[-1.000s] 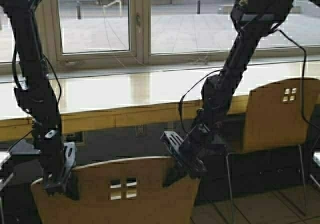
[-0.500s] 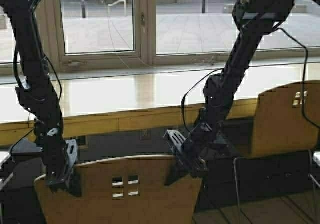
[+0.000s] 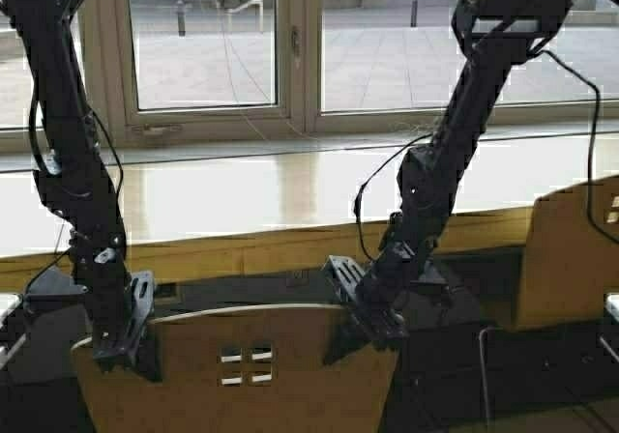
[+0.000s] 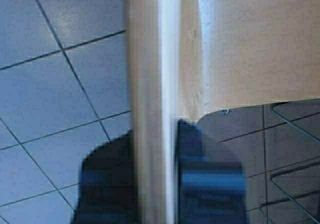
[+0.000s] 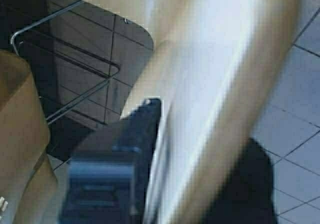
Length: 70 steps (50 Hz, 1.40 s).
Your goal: Push the chairs under the table
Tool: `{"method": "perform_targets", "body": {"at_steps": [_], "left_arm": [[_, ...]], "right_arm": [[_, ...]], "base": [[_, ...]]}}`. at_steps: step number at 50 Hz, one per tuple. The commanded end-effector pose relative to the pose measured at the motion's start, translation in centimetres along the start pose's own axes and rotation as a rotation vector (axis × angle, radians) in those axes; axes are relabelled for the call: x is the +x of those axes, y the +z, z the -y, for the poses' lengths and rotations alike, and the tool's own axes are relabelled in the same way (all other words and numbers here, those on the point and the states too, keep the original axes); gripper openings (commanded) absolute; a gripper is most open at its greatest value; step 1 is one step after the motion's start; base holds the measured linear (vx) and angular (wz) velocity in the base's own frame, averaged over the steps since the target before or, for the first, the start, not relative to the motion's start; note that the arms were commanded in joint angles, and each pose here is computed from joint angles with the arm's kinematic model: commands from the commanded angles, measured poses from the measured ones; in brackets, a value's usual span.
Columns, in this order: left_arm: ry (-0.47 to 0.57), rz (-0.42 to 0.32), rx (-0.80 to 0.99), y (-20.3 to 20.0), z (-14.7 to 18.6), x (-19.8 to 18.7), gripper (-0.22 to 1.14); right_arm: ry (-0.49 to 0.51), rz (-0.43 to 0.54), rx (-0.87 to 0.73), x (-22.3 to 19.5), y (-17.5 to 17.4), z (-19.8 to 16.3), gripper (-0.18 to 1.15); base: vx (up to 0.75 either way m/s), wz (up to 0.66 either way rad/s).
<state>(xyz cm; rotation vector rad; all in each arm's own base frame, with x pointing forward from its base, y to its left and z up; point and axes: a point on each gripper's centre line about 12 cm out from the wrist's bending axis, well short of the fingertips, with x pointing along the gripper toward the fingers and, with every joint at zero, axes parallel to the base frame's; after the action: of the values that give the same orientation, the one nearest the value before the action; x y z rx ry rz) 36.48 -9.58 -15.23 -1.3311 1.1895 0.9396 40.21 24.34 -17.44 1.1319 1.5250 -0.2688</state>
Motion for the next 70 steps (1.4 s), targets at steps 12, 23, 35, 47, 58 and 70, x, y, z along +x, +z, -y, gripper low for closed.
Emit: {"method": "perform_targets", "body": {"at_steps": [12, 23, 35, 47, 58, 70], "left_arm": [[-0.069, -0.01, 0.072, -0.9, 3.0, 0.6, 0.03], [-0.041, -0.011, 0.071, -0.7, 2.0, 1.3, 0.03], [-0.034, -0.015, 0.077, -0.8, 1.8, 1.5, 0.03], [-0.029, -0.005, 0.093, -0.9, 1.5, 1.7, 0.03], [-0.047, 0.012, 0.12, -1.9, 1.8, 1.7, 0.03], [-0.041, 0.015, 0.113, -1.9, 1.5, 1.9, 0.03]], "right_arm": [[-0.025, 0.038, -0.064, 1.0, 0.2, 0.9, 0.04], [-0.04, 0.033, -0.057, 0.9, 0.1, 1.6, 0.04], [-0.036, 0.045, -0.047, 0.9, 0.8, 1.7, 0.04], [-0.039, 0.06, -0.034, 1.5, 1.7, 2.2, 0.04], [-0.043, 0.063, -0.053, 0.8, 2.9, 2.3, 0.04], [-0.067, 0.074, -0.096, 0.7, 3.2, 2.8, 0.04]], "base": [[0.25, 0.03], [0.23, 0.04], [0.23, 0.05], [0.22, 0.05], [0.18, 0.05], [0.14, 0.05]]}}
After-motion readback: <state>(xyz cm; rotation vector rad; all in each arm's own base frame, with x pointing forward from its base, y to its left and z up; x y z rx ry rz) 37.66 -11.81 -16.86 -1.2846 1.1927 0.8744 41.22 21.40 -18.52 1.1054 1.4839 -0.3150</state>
